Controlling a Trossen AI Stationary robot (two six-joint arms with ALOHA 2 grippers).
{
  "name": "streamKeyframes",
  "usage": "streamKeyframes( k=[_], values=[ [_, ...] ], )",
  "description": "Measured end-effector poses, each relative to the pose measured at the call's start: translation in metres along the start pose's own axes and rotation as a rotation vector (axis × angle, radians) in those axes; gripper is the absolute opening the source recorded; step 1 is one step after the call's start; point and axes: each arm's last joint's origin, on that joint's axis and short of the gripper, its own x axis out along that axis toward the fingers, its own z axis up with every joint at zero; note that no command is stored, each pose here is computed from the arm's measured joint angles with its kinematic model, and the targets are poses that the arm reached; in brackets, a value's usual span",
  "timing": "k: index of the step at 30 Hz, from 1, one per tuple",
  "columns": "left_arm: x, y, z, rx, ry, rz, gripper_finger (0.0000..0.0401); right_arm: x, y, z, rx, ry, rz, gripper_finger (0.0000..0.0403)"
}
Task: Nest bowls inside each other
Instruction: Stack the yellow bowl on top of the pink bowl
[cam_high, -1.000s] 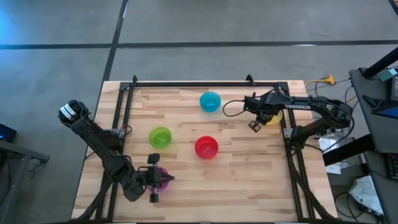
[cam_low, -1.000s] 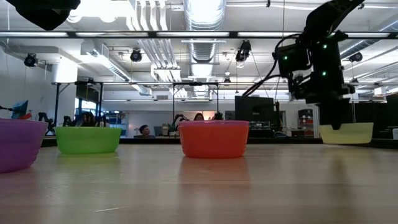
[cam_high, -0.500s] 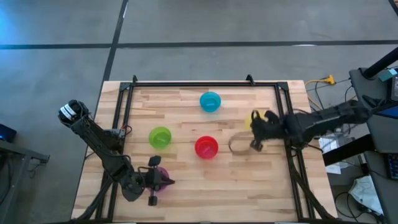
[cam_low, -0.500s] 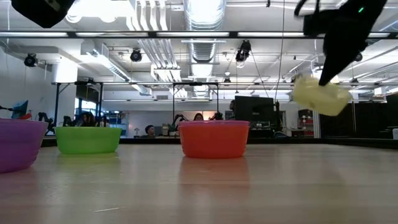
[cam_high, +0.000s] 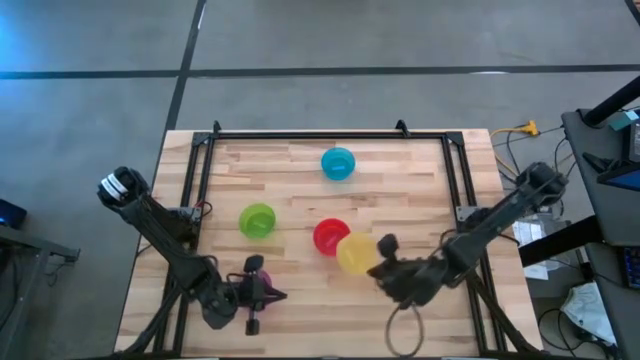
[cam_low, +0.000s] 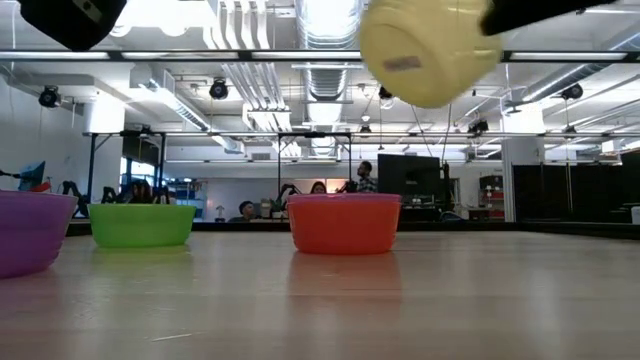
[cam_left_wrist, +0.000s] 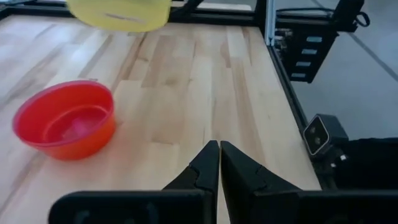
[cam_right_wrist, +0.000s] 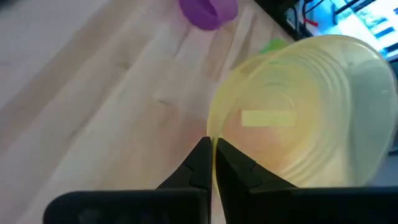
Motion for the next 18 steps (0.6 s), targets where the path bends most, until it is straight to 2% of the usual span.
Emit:
streamKeyframes(
  k=[8,12,18],
  values=[
    [0.004,-0.007,-0.005,-0.001,0.046,-0.070,0.0000,0.032,-0.025,0.043,-0.125,0.198,-0.007,0.0009],
    [0.001,-0.009,-0.005,0.002,0.047,-0.085,0.0000,0.052,-0.033,0.045,-0.190,0.292,0.048,0.0009],
    [-0.002,-0.010,-0.004,0.006,0.046,-0.094,0.0000,0.084,-0.041,0.030,-0.215,0.381,0.154,0.0009]
  ],
)
